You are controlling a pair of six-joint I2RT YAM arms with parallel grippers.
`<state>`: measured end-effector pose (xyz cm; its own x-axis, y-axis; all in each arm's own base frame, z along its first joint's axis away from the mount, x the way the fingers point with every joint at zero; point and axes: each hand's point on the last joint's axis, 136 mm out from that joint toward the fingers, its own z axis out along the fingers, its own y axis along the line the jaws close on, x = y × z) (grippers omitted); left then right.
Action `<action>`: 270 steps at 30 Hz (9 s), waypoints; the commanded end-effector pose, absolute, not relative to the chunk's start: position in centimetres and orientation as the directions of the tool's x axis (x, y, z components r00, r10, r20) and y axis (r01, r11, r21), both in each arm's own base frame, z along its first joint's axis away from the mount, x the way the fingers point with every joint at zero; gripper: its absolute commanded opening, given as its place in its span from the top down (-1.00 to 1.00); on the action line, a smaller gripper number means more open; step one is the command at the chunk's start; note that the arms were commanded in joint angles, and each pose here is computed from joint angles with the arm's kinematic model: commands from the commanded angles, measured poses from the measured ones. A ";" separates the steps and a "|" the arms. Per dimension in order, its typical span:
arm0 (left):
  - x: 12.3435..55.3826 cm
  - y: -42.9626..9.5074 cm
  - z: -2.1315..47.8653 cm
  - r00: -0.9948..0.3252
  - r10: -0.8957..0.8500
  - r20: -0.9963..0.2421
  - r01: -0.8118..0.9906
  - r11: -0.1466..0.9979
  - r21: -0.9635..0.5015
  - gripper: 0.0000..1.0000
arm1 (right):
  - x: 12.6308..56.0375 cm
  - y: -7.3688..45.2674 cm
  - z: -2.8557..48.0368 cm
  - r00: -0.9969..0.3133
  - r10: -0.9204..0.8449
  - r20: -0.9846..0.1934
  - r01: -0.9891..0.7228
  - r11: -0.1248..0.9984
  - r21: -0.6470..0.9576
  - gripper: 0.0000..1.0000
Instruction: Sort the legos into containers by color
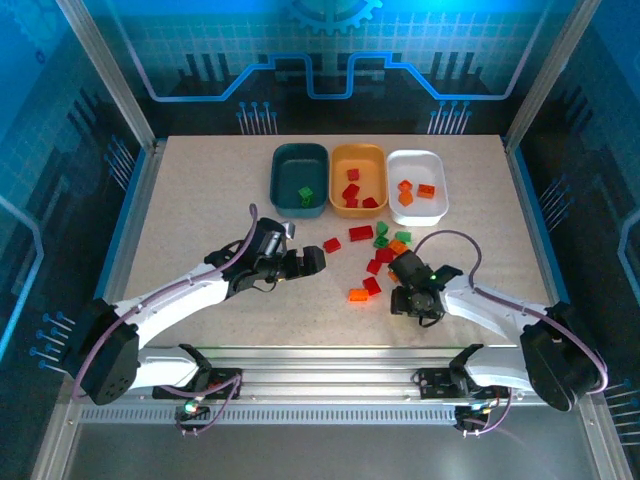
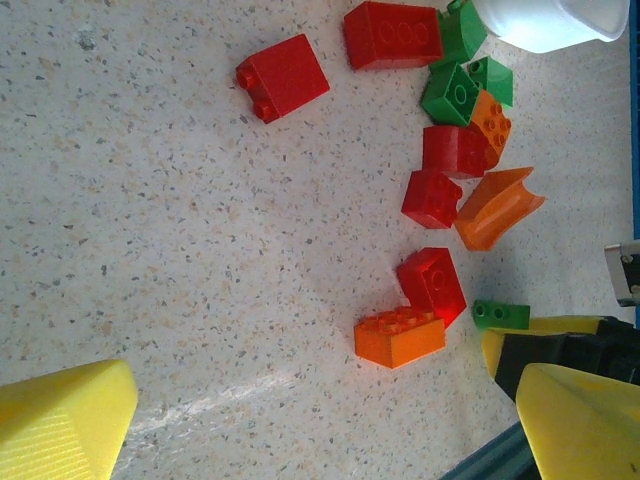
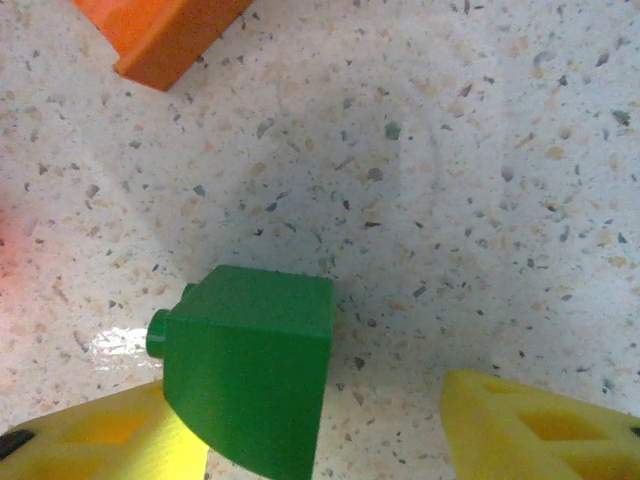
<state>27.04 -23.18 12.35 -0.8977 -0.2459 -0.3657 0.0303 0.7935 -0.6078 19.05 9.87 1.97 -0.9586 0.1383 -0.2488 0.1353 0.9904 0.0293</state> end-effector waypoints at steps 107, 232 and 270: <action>39.2 -29.6 2.2 -0.689 0.607 -0.396 0.669 0.743 -0.025 -0.39 | 28.5 5.5 11.6 -0.719 0.391 -0.575 0.227 0.913 0.338 -0.35; 28.6 -18.8 14.6 -0.762 -0.296 -0.577 0.109 0.819 -0.564 -0.83 | 25.1 19.3 9.6 -0.888 -0.100 -0.448 -0.138 0.989 0.053 -0.58; 29.2 -15.6 12.5 -0.784 -0.451 -0.426 -0.086 0.759 -0.646 -0.98 | 33.2 21.9 14.4 -0.862 -0.009 -0.507 -0.140 0.965 0.220 0.50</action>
